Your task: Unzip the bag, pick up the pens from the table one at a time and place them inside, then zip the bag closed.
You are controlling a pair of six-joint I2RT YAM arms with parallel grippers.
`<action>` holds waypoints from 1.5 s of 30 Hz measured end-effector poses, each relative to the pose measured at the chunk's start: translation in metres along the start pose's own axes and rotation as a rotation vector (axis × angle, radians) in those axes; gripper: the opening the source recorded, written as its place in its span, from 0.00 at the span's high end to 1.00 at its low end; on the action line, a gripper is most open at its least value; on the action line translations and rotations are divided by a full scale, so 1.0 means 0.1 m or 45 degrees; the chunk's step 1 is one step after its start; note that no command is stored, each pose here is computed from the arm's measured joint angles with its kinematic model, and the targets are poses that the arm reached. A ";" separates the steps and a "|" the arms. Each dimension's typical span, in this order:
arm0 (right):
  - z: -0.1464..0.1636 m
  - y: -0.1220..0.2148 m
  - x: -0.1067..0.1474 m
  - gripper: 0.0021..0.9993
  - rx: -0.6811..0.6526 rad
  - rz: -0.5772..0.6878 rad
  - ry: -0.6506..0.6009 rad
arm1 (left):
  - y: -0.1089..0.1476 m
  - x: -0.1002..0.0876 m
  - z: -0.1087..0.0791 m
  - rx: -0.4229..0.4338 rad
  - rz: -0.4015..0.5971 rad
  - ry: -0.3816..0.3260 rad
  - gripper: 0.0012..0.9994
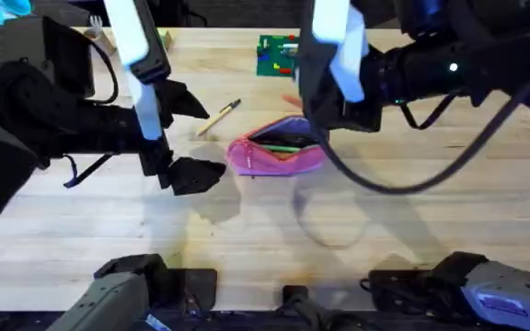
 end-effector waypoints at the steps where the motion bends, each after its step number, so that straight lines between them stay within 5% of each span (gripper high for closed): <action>1: 0.03 0.00 -0.02 0.97 -0.011 -0.005 0.034 | 0.00 0.00 0.00 -0.001 0.000 -0.001 0.01; 12: 0.27 -0.22 -0.10 0.97 -0.139 0.006 0.316 | 0.00 0.00 0.00 0.001 0.000 0.001 0.01; 45: 0.29 -1.03 0.22 0.97 -0.291 0.171 0.342 | 0.00 0.00 -0.01 0.004 0.002 0.004 0.01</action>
Point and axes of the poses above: each hand's point on the last joint's axis, 136 mm out from that joint toward the fingers, its own y axis back along the fingers, its own z axis along the line the jaws close on, x = y × z, the point moved 3 cm from there along y, back along the fingers, and after that the axes turned 4 degrees about -y, right-handed, at the moved point
